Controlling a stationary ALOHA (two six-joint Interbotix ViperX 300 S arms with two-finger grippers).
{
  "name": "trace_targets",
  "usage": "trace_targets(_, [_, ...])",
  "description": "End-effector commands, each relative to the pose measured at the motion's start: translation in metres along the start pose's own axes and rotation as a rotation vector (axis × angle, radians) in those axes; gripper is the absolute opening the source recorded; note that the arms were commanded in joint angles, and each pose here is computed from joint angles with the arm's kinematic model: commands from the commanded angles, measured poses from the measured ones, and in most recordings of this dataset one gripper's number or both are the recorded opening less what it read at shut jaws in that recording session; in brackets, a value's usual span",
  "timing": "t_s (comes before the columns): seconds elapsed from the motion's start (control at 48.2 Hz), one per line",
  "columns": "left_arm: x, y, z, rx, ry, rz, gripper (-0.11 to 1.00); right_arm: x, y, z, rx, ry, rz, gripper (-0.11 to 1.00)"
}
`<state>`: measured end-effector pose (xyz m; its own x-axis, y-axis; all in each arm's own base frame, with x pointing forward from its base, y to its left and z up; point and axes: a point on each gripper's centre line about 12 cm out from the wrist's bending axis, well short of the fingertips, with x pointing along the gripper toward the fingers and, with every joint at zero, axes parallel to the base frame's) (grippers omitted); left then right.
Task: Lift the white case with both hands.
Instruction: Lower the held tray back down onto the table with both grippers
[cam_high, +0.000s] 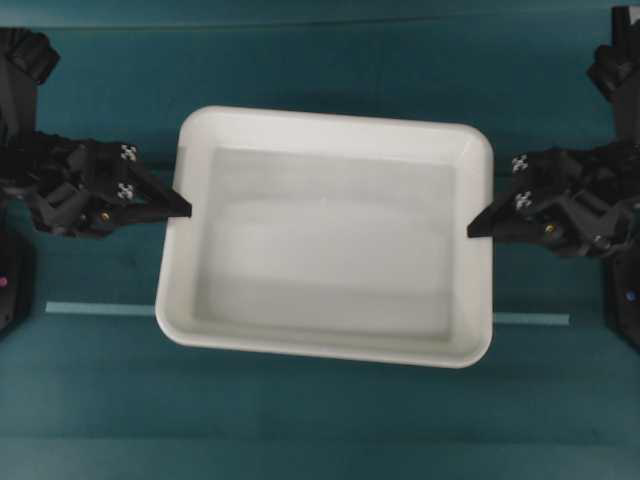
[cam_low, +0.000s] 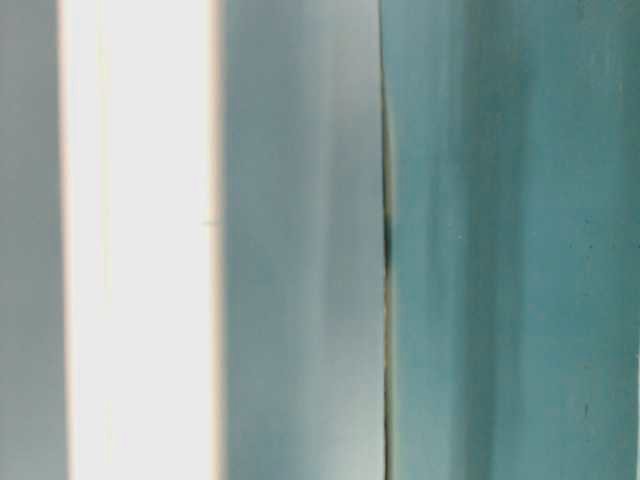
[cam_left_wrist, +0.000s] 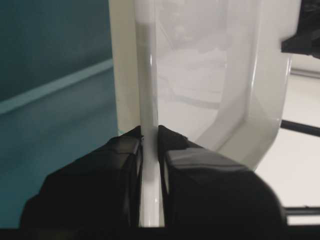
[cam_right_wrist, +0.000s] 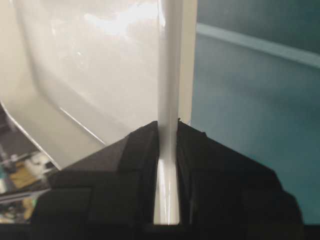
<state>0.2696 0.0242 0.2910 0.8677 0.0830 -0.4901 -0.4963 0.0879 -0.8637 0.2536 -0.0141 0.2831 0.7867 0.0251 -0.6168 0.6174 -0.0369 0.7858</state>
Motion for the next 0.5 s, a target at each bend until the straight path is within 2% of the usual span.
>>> trace_targets(0.0, [0.012,0.005,0.0,0.001,-0.001,-0.006,0.08,0.014,-0.004,0.002,-0.016,-0.006,-0.007,0.1])
trace_targets(0.187, [0.028,0.032,-0.004,0.001,0.007,0.064,0.07,0.032,-0.025,0.003,-0.02,-0.009,-0.067,0.1])
trace_targets(0.394, [0.039,0.057,-0.006,-0.003,0.013,0.141,0.07,0.052,-0.044,0.003,-0.026,-0.014,-0.088,0.1])
trace_targets(0.477, [0.043,0.064,-0.005,-0.006,0.013,0.167,0.07,0.058,-0.052,0.003,-0.029,-0.015,-0.115,0.1])
